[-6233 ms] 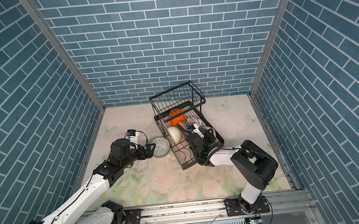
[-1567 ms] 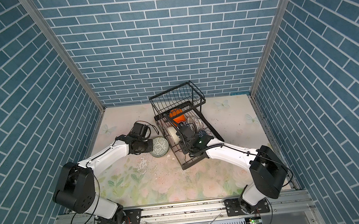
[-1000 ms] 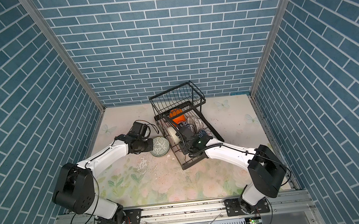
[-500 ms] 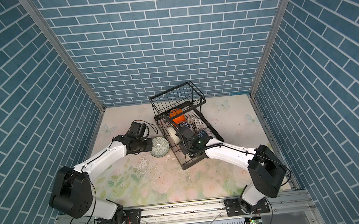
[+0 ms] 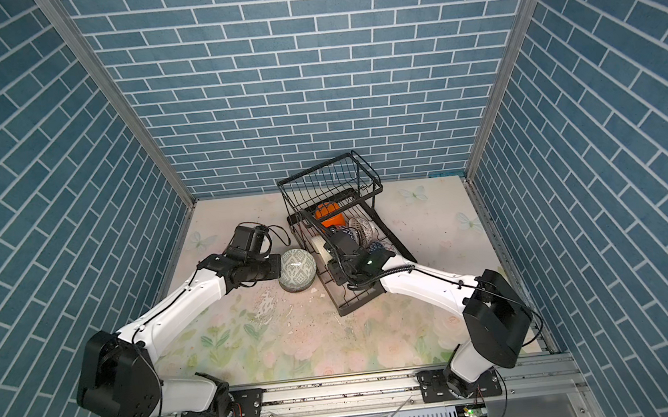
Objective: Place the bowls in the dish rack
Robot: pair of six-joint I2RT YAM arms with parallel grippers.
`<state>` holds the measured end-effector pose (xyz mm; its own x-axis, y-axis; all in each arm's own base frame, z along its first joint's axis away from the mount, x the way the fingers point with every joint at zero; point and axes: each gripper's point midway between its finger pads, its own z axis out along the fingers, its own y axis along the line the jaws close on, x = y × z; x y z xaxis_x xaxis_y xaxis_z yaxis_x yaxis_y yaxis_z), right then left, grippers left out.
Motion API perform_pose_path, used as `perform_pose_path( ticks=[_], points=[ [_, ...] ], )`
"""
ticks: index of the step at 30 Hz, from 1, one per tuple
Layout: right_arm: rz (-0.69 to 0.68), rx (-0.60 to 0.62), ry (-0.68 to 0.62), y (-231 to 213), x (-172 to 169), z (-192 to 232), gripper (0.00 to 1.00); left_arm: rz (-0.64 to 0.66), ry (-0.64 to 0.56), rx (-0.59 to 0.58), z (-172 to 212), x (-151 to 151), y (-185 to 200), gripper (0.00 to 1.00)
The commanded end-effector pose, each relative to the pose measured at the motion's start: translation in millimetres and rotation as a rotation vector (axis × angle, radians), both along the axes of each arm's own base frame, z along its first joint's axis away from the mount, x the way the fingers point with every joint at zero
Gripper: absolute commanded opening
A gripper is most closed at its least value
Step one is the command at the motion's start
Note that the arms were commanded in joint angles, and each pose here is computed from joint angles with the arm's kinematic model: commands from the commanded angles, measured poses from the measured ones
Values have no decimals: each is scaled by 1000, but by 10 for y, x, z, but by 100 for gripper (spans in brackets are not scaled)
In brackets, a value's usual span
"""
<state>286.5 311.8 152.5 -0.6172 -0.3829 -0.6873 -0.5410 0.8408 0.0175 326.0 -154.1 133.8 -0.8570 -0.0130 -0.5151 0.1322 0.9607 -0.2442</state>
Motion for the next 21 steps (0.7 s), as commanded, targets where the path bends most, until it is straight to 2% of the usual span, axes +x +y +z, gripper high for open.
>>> perform_pose_path(
  ticks=[1,21],
  points=[
    [31,60,-4,208,15,194,43,-12,-27,-56,112,-35,-56,0],
    [130,128,48,726,-42,232,40,-31,-65,-130,251,-229,-180,0]
  ],
)
